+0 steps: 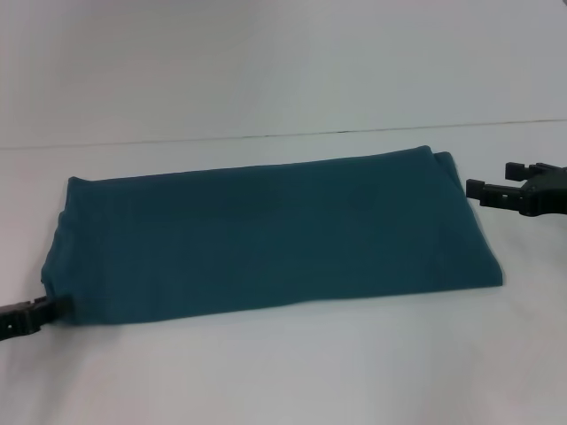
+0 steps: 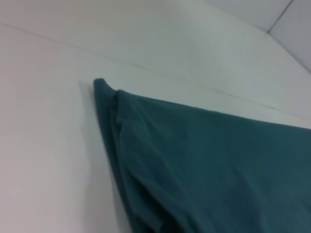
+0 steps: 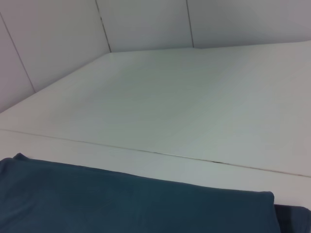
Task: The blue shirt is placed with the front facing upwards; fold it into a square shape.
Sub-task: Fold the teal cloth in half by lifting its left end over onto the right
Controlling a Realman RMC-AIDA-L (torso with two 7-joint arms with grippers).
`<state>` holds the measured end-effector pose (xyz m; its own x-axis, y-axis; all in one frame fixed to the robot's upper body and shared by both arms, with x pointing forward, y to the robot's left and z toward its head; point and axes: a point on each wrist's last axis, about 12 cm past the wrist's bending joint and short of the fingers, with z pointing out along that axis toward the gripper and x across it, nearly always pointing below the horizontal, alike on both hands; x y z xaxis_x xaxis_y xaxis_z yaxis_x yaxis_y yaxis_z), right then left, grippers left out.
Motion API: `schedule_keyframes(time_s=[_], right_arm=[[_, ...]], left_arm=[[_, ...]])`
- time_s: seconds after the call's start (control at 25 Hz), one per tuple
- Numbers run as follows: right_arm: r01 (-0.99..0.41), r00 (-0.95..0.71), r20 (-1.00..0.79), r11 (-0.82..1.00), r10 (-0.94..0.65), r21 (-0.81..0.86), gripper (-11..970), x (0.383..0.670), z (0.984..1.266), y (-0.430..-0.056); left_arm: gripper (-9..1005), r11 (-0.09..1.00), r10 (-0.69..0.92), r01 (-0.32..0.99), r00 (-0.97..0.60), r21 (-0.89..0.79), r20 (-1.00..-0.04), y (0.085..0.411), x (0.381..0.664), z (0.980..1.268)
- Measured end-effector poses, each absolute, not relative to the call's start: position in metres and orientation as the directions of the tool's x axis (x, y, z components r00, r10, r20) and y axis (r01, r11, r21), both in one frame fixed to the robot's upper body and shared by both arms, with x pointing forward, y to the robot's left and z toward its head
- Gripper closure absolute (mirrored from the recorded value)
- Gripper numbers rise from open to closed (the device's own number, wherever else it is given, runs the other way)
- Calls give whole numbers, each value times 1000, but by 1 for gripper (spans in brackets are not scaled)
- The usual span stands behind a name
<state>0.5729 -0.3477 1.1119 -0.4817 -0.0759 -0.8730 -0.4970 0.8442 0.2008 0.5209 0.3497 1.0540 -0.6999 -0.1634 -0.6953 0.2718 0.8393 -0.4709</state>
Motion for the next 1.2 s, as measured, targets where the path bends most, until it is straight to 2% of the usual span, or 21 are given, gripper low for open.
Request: schedule_keyframes(time_s=[0.2,0.44,0.52,0.76,0.96,1.2], right_arm=[[-501,-483,-872,841,-76,204,43,573,1111,-346],[-504,-483,-872,839,-76,206,42,573,1112,-345],[-504,-482,-873,839,-76,205,42,573,1111,-345],[-507,-476,-876,839,-82,197,41,574,1112,-344],[-521,-466,-880,832,-91,189,42,576,1112,-340],[-532,-450,-887,830,-107,170,42,580,1114,-337]], left_arm=[[772,845,-164,271,-688,-460,-707,353,523,1057],[564,857,-152,277,-671,-435,-726,357,527,1064],[328,862,-155,274,-659,-427,-736,358,529,1066],[113,880,-219,233,-574,-414,-789,364,541,1076],[115,888,-255,204,-530,-413,-809,362,552,1078],[116,883,-266,202,-525,-422,-808,344,573,1076]])
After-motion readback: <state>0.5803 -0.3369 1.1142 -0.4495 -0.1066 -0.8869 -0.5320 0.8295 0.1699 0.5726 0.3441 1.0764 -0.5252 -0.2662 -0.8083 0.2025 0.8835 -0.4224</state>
